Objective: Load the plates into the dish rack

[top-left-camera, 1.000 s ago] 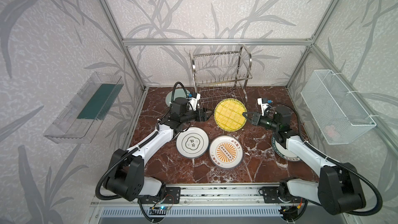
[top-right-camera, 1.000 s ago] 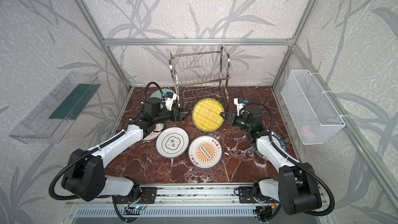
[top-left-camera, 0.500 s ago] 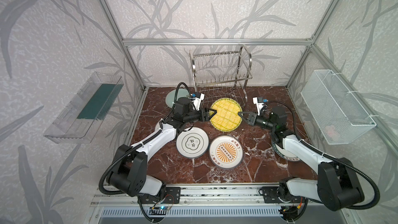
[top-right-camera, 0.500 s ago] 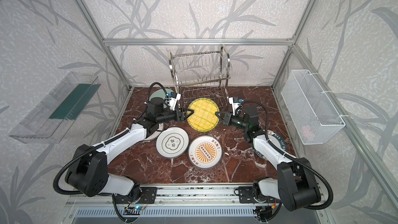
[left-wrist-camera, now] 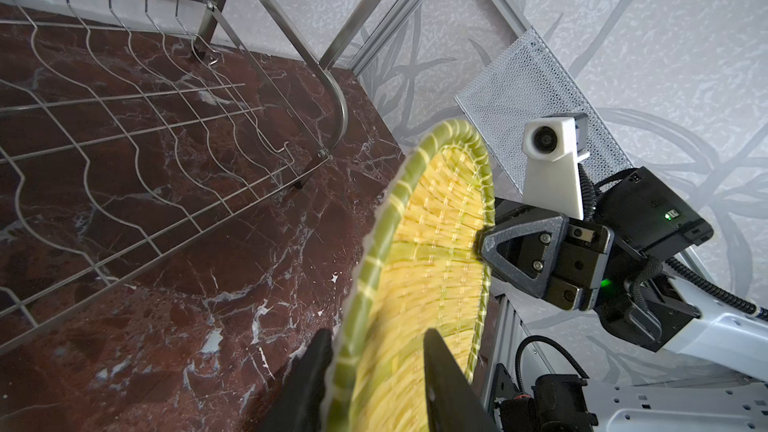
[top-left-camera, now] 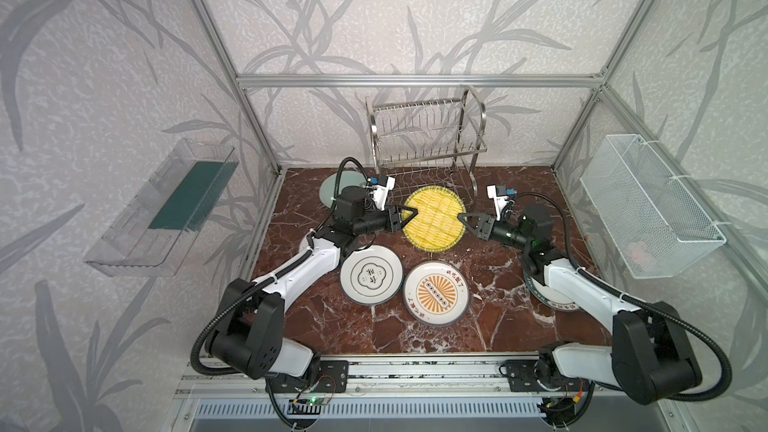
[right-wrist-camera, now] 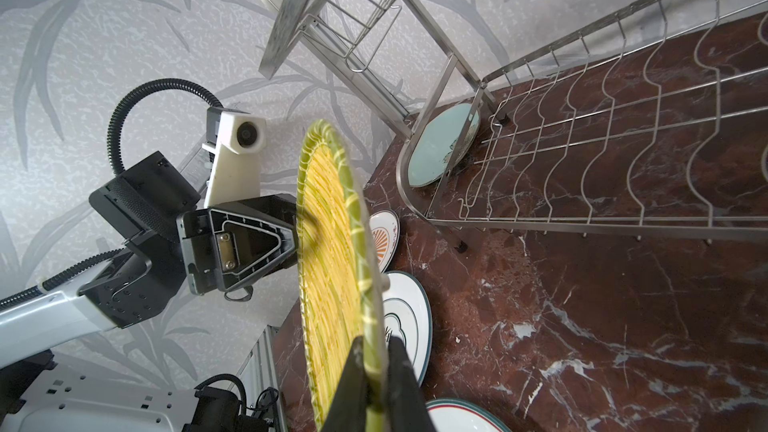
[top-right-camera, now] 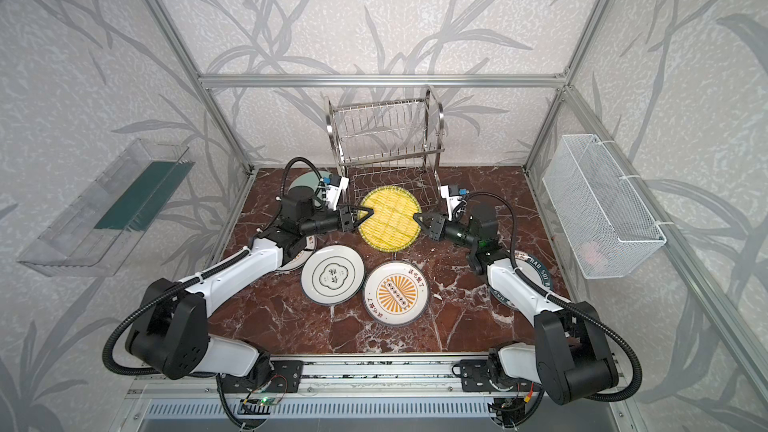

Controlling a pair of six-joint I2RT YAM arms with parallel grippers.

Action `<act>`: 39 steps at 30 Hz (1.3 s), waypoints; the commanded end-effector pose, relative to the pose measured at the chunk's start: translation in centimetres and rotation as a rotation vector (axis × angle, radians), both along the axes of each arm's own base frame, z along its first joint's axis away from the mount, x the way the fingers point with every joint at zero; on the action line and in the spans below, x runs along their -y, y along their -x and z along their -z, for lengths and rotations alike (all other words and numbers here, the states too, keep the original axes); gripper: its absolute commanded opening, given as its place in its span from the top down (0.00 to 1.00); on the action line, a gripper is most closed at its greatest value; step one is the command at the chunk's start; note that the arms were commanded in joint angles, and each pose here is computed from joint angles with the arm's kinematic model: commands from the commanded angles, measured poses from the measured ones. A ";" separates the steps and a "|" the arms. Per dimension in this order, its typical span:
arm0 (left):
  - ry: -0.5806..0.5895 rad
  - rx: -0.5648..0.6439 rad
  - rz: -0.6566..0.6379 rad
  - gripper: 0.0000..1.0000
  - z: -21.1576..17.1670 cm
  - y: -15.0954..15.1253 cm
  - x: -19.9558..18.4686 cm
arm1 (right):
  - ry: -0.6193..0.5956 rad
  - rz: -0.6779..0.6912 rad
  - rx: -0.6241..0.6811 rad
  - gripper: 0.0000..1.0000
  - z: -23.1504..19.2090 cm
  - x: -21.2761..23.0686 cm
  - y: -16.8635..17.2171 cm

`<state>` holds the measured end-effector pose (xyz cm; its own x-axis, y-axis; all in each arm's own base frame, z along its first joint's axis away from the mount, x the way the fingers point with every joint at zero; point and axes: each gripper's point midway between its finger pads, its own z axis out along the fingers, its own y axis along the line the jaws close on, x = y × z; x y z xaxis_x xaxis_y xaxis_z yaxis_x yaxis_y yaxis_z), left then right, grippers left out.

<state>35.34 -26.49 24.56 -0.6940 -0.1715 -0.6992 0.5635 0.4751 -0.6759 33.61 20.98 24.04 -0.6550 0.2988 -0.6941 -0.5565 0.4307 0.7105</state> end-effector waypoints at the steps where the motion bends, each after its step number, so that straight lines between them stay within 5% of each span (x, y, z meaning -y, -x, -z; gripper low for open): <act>1: 0.035 0.038 0.039 0.70 -1.5 0.4 0.7 | -0.025 0.006 0.098 1.00 -3.1 -0.2 -0.5; 14: 0.072 0.050 0.063 0.84 -2.4 0.7 1.1 | -0.024 0.003 0.102 1.00 -3.4 -0.4 -0.4; 20: 0.084 0.060 0.072 1.00 -2.9 1.0 1.1 | -0.024 -0.002 0.110 1.00 -3.7 -0.5 -0.1; 39: 0.185 0.125 0.076 1.00 -5.6 1.4 1.2 | -0.026 -0.007 0.085 0.82 -2.3 -0.9 0.5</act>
